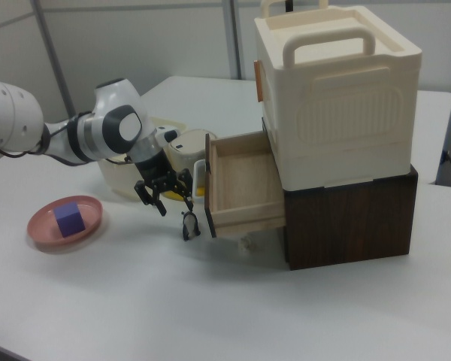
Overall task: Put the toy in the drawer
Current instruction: 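Lower the gripper onto the panda toy beside the drawer and grasp it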
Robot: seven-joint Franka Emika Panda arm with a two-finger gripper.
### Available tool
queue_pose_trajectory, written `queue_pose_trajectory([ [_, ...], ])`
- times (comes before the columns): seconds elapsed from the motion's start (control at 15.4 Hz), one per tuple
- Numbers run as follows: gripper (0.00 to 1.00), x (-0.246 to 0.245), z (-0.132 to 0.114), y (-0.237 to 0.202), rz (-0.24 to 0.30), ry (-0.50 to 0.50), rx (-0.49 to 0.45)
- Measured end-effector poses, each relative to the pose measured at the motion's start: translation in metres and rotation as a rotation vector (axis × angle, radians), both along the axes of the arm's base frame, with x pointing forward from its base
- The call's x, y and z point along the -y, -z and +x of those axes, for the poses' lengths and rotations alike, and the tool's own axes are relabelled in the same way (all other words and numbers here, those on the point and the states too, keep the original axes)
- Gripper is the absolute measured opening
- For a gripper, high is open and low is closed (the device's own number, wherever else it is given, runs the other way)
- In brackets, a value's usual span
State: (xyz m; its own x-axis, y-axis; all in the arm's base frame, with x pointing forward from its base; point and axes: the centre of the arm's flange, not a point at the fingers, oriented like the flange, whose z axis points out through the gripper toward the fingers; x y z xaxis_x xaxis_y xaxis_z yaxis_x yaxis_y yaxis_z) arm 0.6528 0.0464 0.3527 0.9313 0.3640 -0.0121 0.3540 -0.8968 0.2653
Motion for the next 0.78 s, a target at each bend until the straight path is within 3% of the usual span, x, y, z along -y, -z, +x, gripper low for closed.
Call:
queue_pose_trajectory([
  [0.46, 0.78, 0.000, 0.006, 0.045, -0.093, -0.080, -0.024],
  [0.52, 0.69, -0.001, 0.005, 0.048, -0.094, -0.081, -0.030],
  [0.59, 0.51, -0.004, 0.005, 0.050, -0.093, -0.086, -0.033],
  [0.65, 0.42, -0.006, 0.005, 0.048, -0.091, -0.084, -0.033],
  [0.78, 0.42, -0.012, -0.002, 0.044, -0.052, -0.038, -0.077],
])
